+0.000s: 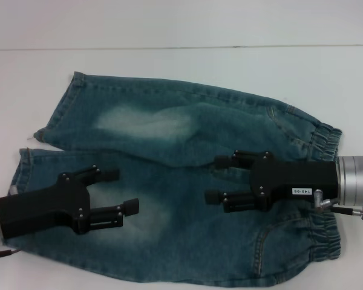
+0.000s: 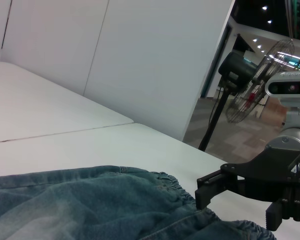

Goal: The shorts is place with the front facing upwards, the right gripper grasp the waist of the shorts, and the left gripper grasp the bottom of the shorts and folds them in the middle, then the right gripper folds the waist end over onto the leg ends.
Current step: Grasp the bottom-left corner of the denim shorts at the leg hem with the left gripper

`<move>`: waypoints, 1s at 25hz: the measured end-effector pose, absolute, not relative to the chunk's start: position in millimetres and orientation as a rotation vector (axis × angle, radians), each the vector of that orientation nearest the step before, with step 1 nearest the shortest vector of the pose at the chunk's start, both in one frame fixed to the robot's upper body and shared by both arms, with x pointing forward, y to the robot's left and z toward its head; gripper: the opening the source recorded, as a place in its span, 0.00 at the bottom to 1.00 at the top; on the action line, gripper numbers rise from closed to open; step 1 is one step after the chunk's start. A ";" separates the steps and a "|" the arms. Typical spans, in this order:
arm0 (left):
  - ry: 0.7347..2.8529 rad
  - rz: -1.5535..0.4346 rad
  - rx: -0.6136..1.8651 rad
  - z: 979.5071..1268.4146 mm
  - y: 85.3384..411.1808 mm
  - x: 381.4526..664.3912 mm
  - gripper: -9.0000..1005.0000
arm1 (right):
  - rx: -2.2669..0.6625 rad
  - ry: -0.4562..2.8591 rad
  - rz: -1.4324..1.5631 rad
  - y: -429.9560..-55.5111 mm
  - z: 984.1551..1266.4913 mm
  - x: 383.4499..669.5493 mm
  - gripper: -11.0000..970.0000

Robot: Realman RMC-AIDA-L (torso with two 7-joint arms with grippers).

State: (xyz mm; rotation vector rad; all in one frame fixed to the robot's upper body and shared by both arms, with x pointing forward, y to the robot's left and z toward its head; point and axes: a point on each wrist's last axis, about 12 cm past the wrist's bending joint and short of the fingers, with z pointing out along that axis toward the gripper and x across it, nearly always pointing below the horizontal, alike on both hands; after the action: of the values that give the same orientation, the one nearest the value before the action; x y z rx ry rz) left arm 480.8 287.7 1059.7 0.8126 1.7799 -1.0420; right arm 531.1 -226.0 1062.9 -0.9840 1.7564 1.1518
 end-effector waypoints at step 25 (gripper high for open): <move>1.849 -0.803 0.581 1063.3 358.1 440.9 0.89 | -0.967 1.766 1.161 -229.5 1060.8 527.1 0.95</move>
State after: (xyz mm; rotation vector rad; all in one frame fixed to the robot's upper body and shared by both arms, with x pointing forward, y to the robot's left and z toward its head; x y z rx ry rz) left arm 440.9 358.1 1063.3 0.5806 1.8491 -0.8034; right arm 527.1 -229.5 1060.8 -0.9668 1.7657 1.1610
